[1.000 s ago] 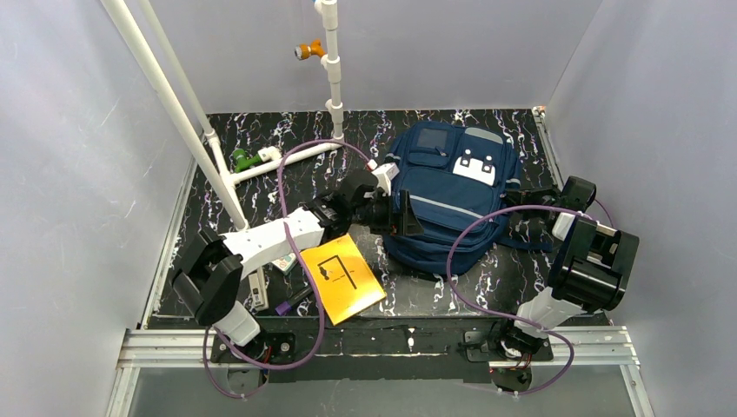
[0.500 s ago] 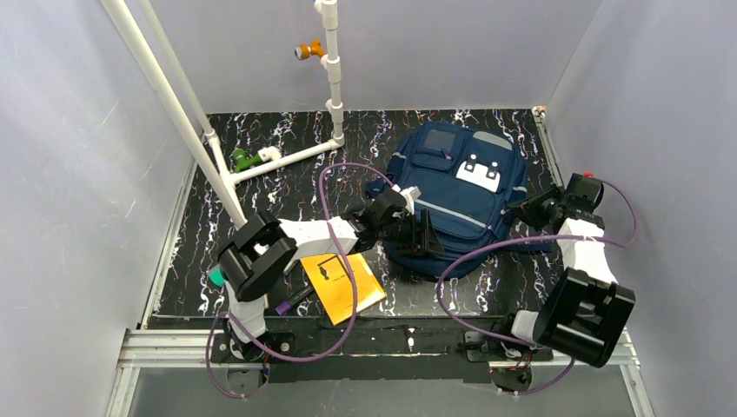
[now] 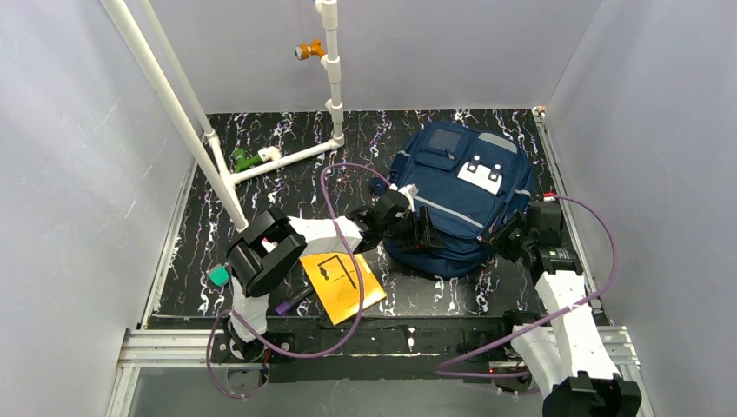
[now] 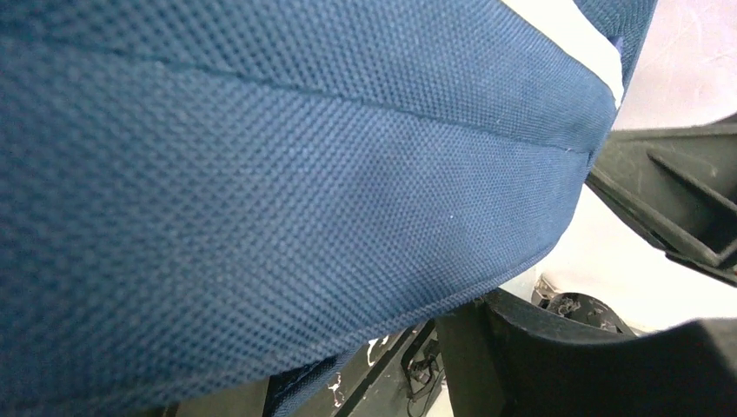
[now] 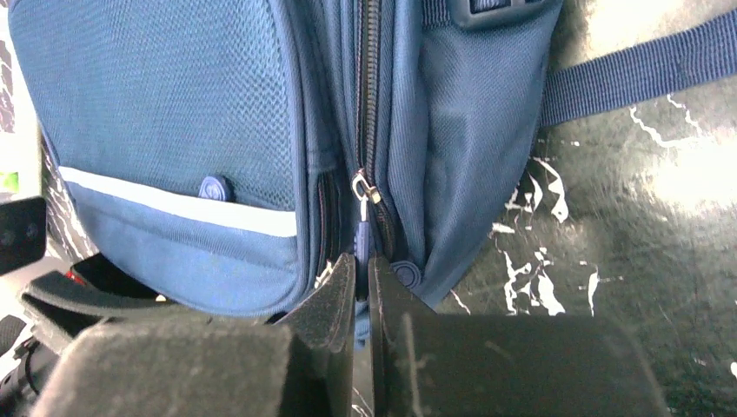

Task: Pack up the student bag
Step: Unzip the student bag at the center of the board.

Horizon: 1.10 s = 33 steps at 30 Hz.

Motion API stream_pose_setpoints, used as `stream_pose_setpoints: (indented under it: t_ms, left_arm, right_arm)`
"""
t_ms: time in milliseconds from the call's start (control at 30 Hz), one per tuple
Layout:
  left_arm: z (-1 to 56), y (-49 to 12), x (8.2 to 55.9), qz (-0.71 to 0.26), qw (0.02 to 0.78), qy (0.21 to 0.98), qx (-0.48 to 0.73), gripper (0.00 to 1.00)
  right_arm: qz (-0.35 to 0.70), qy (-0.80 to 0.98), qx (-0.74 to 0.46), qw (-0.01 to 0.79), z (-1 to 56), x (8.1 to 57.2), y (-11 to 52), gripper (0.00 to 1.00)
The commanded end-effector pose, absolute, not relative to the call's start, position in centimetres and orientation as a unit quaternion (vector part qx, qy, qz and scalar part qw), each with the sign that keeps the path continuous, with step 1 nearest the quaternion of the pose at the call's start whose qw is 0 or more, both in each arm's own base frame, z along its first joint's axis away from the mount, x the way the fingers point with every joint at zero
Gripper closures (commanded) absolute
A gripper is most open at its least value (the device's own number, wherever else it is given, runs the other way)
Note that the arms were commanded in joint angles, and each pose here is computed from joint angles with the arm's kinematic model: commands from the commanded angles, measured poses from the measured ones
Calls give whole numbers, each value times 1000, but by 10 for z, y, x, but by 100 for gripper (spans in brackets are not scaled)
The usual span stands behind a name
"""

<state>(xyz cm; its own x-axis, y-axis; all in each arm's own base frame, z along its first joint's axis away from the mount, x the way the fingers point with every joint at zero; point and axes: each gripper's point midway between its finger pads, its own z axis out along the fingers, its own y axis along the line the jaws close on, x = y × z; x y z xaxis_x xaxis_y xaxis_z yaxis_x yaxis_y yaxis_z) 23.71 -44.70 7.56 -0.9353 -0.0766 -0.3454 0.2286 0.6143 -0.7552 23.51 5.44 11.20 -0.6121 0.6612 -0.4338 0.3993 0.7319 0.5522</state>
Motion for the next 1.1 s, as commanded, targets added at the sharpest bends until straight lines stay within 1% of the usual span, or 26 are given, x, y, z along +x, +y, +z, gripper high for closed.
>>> stream_pose_setpoints:
  t_ms: [0, 100, 233, 367, 500, 633, 700, 767, 800, 833, 867, 933, 1000, 1067]
  left_arm:
    - [114, -464, 261, -470, 247, 846, 49, 42]
    - [114, -464, 261, -470, 249, 845, 50, 43]
    - [115, -471, 265, -475, 247, 843, 47, 43]
    - [120, -479, 272, -482, 254, 838, 42, 43]
    - [126, -486, 277, -489, 256, 833, 40, 43]
    - [128, -488, 276, -494, 252, 831, 38, 43]
    - [127, -483, 274, -491, 254, 833, 39, 41]
    - [129, -477, 270, -488, 258, 832, 48, 38]
    - [130, -472, 268, -486, 262, 832, 54, 36]
    - [132, -466, 265, -485, 265, 832, 59, 34]
    - [134, -459, 262, -483, 267, 832, 65, 33]
    - [135, -445, 255, -478, 266, 834, 75, 31]
    - [140, -433, 246, -476, 264, 834, 90, 30]
    - [148, -424, 234, -474, 262, 834, 111, 29]
  right_arm:
    - [250, 893, 291, 236, 115, 193, 84, 99]
    - [300, 874, 313, 219, 113, 181, 100, 99]
    - [392, 835, 336, 189, 114, 162, 126, 99]
    - [392, 845, 313, 185, 118, 146, 127, 99]
    - [407, 865, 255, 144, 113, 138, 138, 99]
    - [395, 898, 160, 111, 108, 134, 150, 99]
    - [378, 914, 108, 97, 106, 134, 156, 99]
    - [363, 923, 76, 106, 110, 142, 158, 97]
    - [356, 924, 68, 120, 115, 149, 157, 83]
    - [348, 926, 63, 134, 117, 155, 155, 71]
    - [342, 926, 56, 152, 122, 163, 153, 64]
    - [347, 920, 38, 181, 137, 175, 155, 52]
    - [342, 917, 30, 202, 148, 183, 154, 46]
    - [314, 920, 38, 231, 156, 193, 145, 43]
